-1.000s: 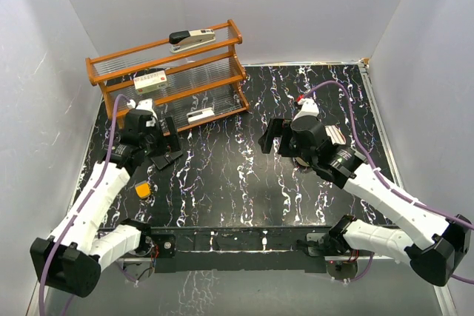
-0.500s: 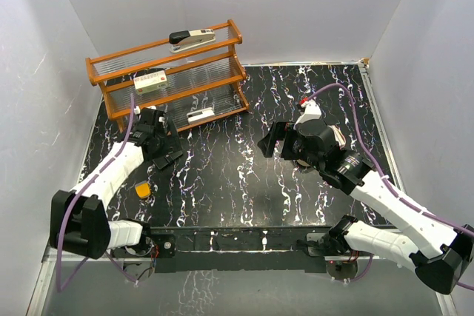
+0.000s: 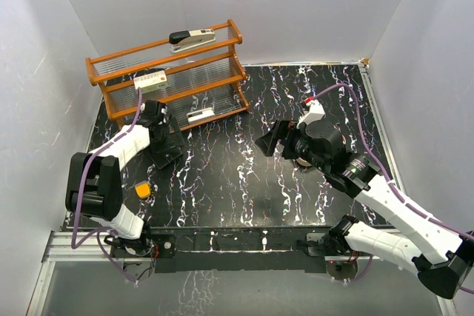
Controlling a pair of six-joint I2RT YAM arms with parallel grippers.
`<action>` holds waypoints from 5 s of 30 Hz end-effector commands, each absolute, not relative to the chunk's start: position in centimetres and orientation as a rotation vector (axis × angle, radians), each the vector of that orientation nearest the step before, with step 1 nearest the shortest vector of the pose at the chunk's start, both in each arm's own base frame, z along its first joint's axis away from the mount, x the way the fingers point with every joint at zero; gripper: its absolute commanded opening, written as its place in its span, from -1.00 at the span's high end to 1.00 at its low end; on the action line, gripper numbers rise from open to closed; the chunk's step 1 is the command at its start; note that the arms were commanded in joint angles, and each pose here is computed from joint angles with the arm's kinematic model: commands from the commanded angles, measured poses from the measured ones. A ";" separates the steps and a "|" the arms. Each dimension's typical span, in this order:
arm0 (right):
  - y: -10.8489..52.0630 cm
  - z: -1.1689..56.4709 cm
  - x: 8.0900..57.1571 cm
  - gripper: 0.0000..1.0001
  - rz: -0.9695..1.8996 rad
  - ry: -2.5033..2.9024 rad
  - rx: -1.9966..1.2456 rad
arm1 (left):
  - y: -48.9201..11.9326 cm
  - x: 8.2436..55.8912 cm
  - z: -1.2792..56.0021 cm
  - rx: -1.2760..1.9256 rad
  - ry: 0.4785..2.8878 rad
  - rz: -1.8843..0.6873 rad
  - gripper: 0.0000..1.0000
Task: Put the credit cards into the card holder
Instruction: Move the card holder to the center of the board, then adjust the card holder at the center of the board.
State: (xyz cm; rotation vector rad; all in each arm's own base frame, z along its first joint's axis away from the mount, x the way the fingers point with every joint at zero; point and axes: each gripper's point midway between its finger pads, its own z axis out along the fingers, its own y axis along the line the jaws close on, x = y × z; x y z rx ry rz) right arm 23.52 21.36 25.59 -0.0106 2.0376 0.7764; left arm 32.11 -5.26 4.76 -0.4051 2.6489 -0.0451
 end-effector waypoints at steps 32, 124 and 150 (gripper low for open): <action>19.1 27.7 24.5 -0.95 0.688 1.947 0.068 | -21.6 23.7 3.0 -0.282 2.826 -0.770 -0.52; 25.5 11.6 23.2 0.16 0.703 2.477 0.012 | -28.8 19.1 2.8 -0.153 2.748 -1.252 1.00; 28.3 7.3 26.6 0.48 0.527 2.527 -0.189 | -26.9 19.8 4.1 -0.242 2.661 -1.126 0.29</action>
